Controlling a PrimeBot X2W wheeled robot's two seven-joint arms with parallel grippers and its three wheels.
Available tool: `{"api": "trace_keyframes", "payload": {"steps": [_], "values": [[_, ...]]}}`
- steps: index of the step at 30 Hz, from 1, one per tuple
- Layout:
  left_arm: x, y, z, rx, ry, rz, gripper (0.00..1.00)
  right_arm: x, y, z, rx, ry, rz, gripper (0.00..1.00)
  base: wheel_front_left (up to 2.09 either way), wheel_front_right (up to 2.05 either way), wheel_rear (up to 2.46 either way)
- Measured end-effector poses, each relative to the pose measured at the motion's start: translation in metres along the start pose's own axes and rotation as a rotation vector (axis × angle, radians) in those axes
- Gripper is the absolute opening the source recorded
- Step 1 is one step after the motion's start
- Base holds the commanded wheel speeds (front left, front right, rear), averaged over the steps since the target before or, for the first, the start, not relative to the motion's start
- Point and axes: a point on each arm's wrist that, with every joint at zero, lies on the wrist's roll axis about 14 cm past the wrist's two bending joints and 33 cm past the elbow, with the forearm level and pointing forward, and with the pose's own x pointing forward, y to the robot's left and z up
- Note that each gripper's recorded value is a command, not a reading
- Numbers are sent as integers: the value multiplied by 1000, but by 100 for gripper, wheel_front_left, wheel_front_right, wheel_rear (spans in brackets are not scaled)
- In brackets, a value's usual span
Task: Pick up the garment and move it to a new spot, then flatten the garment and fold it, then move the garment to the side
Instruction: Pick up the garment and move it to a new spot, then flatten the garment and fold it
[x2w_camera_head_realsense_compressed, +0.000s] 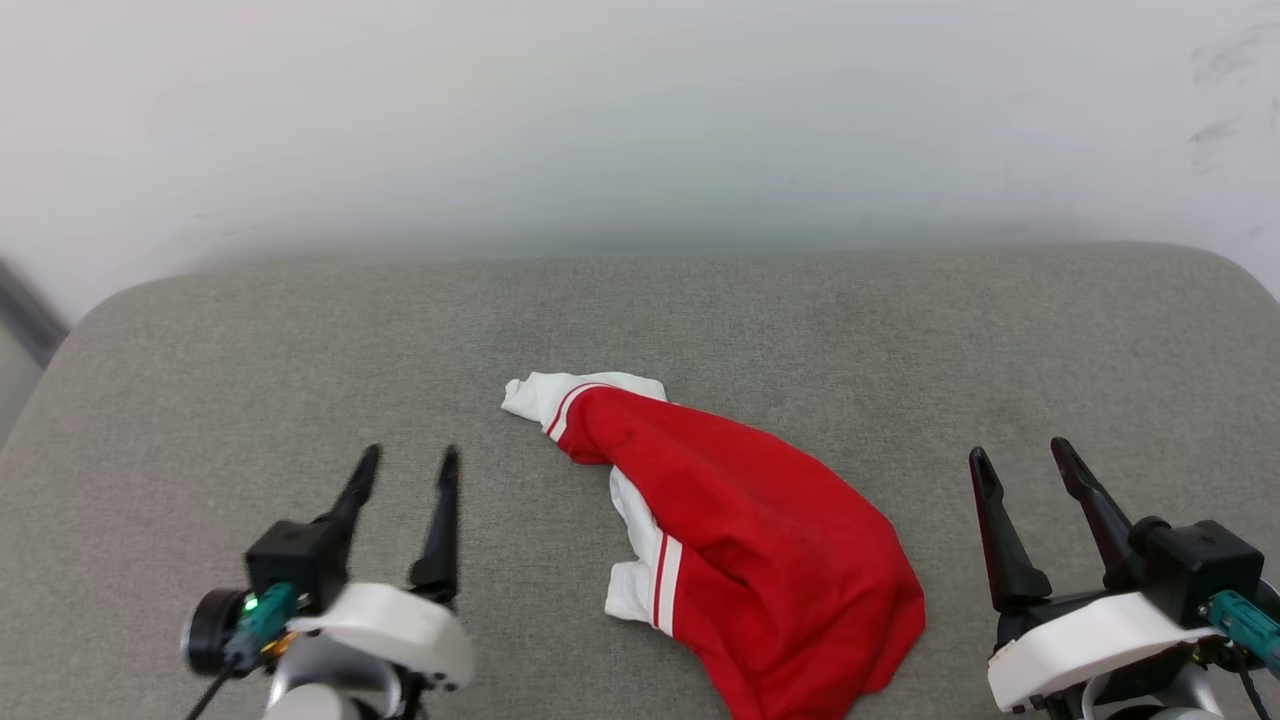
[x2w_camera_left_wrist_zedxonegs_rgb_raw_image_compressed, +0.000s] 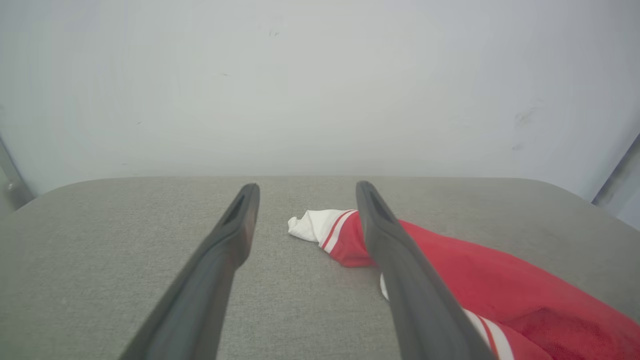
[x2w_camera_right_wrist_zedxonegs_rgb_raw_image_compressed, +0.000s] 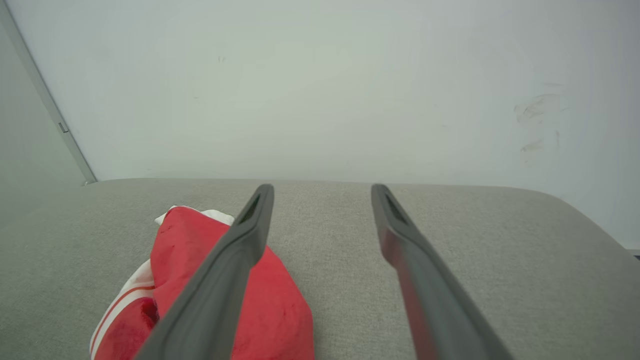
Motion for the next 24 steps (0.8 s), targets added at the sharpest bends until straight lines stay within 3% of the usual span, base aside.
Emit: {"api": "trace_keyframes", "payload": {"steps": [5,19,24], "values": [[-23,37,-2,29,15,106,100,-1,3,1,0,3,8,100,0,0,0],[-26,28,2,13,1,84,100,-3,-5,-3,27,21,-16,100,0,0,0],[-27,31,7,11,-15,94,100,2,-18,-29,86,133,-51,100,0,0,0]]}}
